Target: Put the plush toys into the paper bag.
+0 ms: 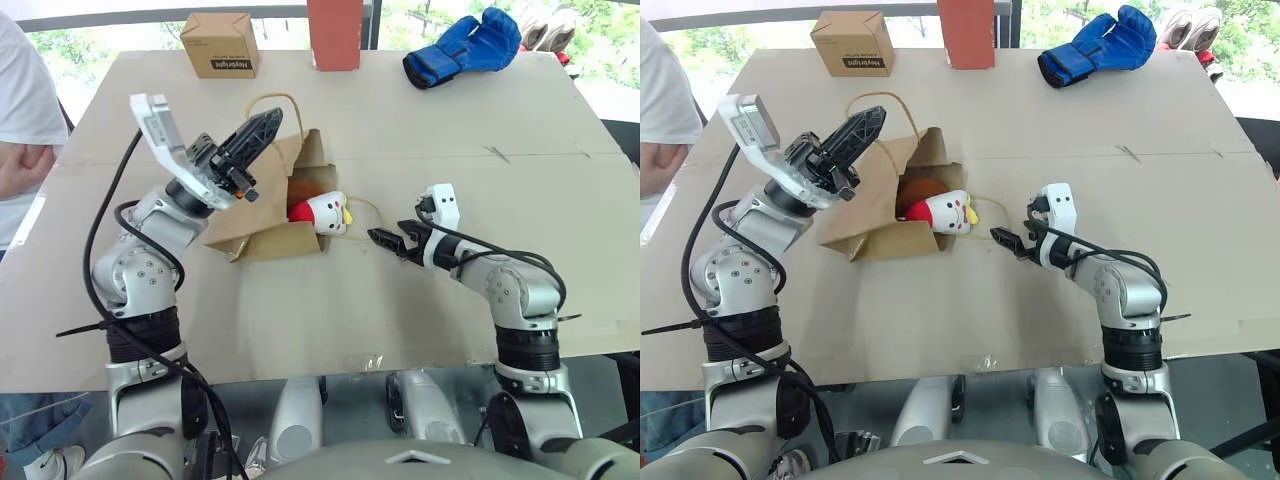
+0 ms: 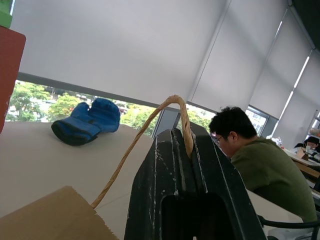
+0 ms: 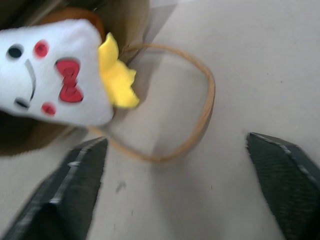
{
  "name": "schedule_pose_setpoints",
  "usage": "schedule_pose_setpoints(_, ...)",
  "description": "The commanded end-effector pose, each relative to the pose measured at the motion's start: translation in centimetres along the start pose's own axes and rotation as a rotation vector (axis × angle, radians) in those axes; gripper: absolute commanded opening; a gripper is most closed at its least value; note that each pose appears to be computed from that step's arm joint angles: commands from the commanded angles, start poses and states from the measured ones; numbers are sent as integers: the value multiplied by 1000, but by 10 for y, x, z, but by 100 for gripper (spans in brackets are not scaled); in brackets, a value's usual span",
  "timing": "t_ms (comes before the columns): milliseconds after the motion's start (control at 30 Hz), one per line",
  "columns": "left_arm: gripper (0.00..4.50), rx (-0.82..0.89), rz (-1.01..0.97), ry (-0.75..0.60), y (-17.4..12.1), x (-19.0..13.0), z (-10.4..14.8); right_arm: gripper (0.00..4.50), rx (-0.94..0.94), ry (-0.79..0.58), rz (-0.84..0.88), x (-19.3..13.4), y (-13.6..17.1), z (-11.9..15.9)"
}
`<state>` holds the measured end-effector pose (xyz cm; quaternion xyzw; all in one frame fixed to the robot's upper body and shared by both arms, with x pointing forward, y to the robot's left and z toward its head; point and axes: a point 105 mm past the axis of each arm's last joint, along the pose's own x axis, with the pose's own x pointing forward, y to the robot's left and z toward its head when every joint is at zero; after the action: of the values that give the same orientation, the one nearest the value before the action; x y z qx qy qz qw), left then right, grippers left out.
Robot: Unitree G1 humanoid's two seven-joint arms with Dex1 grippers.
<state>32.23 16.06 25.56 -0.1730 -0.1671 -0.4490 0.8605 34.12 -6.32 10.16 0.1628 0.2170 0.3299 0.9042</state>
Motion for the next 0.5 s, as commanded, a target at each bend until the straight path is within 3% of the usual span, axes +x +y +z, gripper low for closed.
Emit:
schedule_pose_setpoints(33, 0, 42, -25, -40, -7, 2, 12, 220, 117, 43, 82, 10, 8, -14)
schedule_pose_setpoints(167, 0, 47, -14, -45, -8, 0, 12, 23, 161, 68, 166, 20, 20, -14)
schedule_pose_setpoints(200, 0, 49, -11, -47, -8, 0, 13, 7, 155, 79, 183, 21, 23, -15)
schedule_pose_setpoints(400, 0, 65, 11, -57, -8, -4, 15, 7, 160, 58, 224, 20, 28, -6)
schedule_pose_setpoints(500, 0, 69, 21, -60, -8, -6, 16, 90, 152, 66, 251, 13, 31, -9)
